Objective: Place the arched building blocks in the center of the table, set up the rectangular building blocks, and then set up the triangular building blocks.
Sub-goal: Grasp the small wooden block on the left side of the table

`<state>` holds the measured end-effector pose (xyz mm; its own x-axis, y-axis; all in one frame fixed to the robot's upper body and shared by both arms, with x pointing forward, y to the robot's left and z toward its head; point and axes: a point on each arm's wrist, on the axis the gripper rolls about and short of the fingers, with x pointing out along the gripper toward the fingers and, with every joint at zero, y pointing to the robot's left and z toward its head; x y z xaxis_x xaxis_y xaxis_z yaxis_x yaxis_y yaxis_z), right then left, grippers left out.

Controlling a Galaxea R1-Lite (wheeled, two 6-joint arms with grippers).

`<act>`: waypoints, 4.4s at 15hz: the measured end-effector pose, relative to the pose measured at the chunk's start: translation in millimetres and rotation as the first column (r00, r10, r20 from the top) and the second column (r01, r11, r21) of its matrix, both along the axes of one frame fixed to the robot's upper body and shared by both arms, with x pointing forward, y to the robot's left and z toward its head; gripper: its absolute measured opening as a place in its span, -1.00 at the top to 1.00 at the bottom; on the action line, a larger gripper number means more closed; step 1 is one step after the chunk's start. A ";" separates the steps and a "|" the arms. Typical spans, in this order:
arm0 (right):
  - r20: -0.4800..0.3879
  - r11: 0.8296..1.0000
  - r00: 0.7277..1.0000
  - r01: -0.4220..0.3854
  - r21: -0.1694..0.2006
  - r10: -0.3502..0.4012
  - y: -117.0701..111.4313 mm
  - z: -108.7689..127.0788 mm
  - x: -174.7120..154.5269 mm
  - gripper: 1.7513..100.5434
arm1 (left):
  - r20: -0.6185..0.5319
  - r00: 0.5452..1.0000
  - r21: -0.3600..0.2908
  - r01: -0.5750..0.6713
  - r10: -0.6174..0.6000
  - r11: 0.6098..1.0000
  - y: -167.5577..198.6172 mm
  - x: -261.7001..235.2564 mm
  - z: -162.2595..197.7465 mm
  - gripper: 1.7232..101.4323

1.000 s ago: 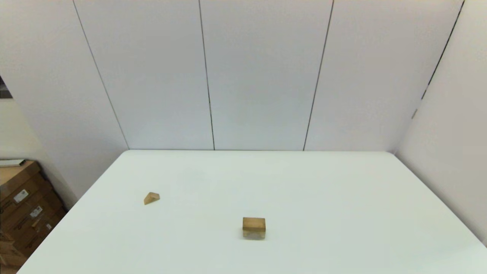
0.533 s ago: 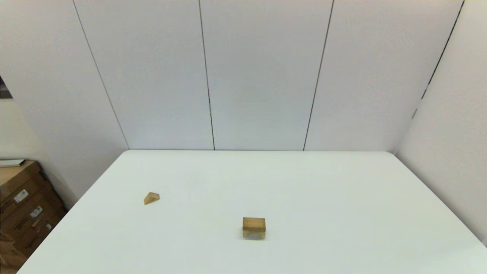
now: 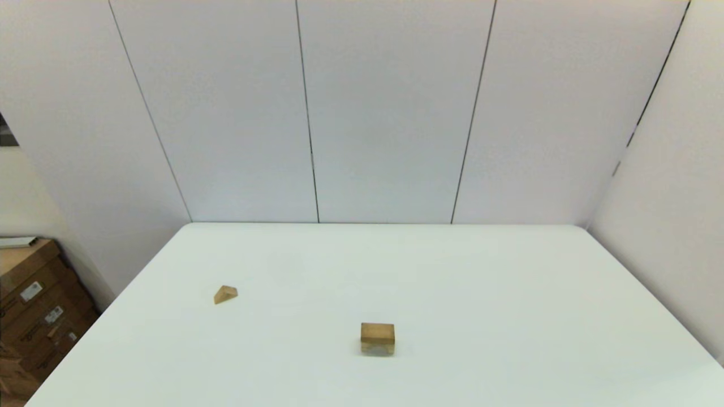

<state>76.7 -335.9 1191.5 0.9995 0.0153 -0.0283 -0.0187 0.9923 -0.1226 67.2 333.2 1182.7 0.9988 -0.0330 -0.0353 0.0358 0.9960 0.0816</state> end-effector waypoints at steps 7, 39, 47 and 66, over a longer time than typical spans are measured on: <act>0.023 0.998 1.000 -0.019 0.051 0.018 0.3 -9.4 -7.6 -0.94 | 0.000 1.000 0.000 -0.001 0.001 1.000 0.0 0.0 0.0 -0.93; 0.025 0.996 1.000 -0.007 0.093 0.005 0.1 -9.4 -7.7 -0.94 | -0.006 1.000 -0.073 -0.023 0.022 0.997 0.5 -0.5 10.1 -0.93; 0.025 0.996 1.000 -0.007 0.093 0.005 0.1 -9.4 -7.7 -0.94 | -0.250 0.967 -0.066 -0.062 0.044 0.996 0.5 46.0 105.1 -0.93; 0.025 0.996 1.000 -0.007 0.094 0.004 0.1 -9.4 -7.7 -0.94 | -0.901 0.418 0.244 0.269 0.115 0.932 101.9 381.0 91.1 -0.93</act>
<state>69.0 -335.8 1182.1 0.9998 0.0221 -0.0019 -0.0222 0.9993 -0.0297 448.2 435.1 1273.8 0.3776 0.0965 -0.9209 0.3539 0.9040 0.2398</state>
